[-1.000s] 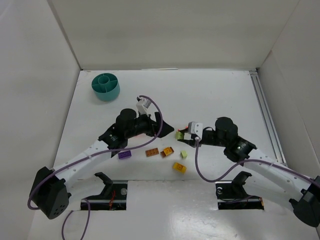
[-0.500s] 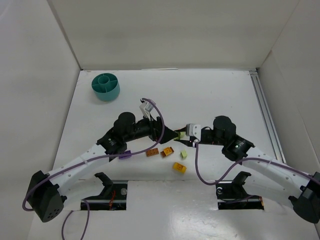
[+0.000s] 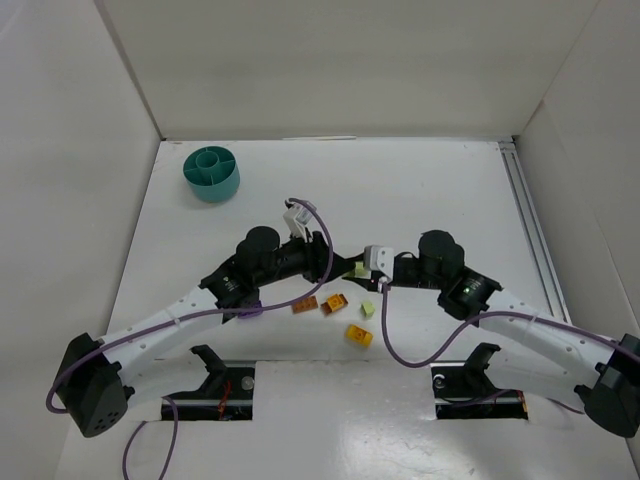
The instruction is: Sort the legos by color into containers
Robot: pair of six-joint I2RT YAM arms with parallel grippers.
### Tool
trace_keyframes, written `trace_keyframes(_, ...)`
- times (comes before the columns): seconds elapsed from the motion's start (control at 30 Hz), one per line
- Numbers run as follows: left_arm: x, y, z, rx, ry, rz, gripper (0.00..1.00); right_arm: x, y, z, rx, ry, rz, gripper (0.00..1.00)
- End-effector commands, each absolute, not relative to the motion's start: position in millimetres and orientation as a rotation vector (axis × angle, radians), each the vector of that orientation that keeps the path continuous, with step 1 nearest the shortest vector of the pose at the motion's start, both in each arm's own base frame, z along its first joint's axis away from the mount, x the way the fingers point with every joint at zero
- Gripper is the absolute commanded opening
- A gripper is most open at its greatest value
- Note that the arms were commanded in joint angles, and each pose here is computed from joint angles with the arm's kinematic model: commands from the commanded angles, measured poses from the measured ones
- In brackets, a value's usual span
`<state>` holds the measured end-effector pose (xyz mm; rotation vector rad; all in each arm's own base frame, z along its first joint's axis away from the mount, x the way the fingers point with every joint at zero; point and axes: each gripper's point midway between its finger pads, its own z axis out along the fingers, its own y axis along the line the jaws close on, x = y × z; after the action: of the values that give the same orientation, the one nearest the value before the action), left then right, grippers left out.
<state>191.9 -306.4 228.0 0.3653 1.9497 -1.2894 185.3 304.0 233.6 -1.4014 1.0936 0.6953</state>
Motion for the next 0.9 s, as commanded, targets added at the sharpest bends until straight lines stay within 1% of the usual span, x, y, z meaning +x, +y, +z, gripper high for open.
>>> trace_keyframes(0.0, 208.8, -303.2, 245.3, 0.295, 1.901, -1.24, 0.33, 177.4, 315.1, 279.7, -1.362, 0.944, 0.711, 0.29)
trace_keyframes(0.13, 204.5, -305.6, 247.7, 0.319, 1.893, -1.267, 0.23, 186.5, 314.5, 276.2, -1.333, 0.994, 0.673, 0.3)
trace_keyframes(0.17, 203.1, -307.3, 244.8, 0.33, 1.904, -1.275, 0.17, 190.3, 313.7, 281.0, -1.31, 1.007, 0.662, 0.31)
trace_keyframes(0.2, 203.1, -307.3, 244.8, 0.331, 1.904, -1.275, 0.13, 199.0, 310.3, 280.7, -1.275, 1.045, 0.625, 0.31)
trace_keyframes(0.23, 203.1, -307.3, 244.8, 0.331, 1.904, -1.275, 0.08, 204.3, 310.3, 284.0, -1.252, 1.065, 0.614, 0.34)
trace_keyframes(0.3, 204.6, -306.8, 244.6, 0.323, 1.903, -1.267, 0.0, 216.8, 307.2, 287.5, -1.203, 1.101, 0.566, 0.34)
trace_keyframes(0.37, 203.8, -305.9, 247.7, 0.323, 1.894, -1.271, 0.0, 222.7, 306.7, 289.7, -1.185, 1.114, 0.544, 0.36)
trace_keyframes(0.47, 209.9, -301.4, 250.1, 0.275, 1.896, -1.238, 0.0, 227.6, 307.0, 298.6, -1.165, 1.112, 0.527, 0.46)
trace_keyframes(0.5, 212.8, -298.9, 260.1, 0.256, 1.876, -1.226, 0.0, 229.2, 308.8, 300.1, -1.165, 1.112, 0.527, 0.55)
trace_keyframes(0.6, 231.7, -288.4, 267.1, 0.156, 1.891, -1.114, 0.0, 228.7, 311.1, 300.4, -1.169, 1.118, 0.542, 0.67)
trace_keyframes(0.63, 235.5, -284.7, 261.5, 0.132, 1.925, -1.071, 0.0, 229.8, 312.8, 301.5, -1.165, 1.124, 0.549, 0.77)
trace_keyframes(0.7, 250.2, -276.2, 261.3, 0.069, 1.939, -0.992, 0.0, 235.3, 310.7, 297.4, -1.159, 1.161, 0.524, 0.8)
trace_keyframes(0.73, 256.6, -275.1, 261.5, 0.057, 1.957, -0.972, 0.0, 239.7, 310.7, 300.3, -1.148, 1.172, 0.51, 0.92)
trace_keyframes(0.77, 267.0, -268.1, 261.6, 0.039, 1.96, -0.947, 0.0, 243.8, 308.5, 304.8, -1.128, 1.177, 0.489, 1.0)
trace_keyframes(0.8, 274.0, -264.1, 261.6, 0.02, 1.968, -0.928, 0.0, 247.7, 307.2, 300.2, -1.129, 1.209, 0.471, 1.0)
trace_keyframes(0.87, 291.1, -256.8, 264.8, -0.022, 1.991, -0.885, 0.0, 255.5, 304.2, 310.6, -1.1, 1.229, 0.435, 1.0)
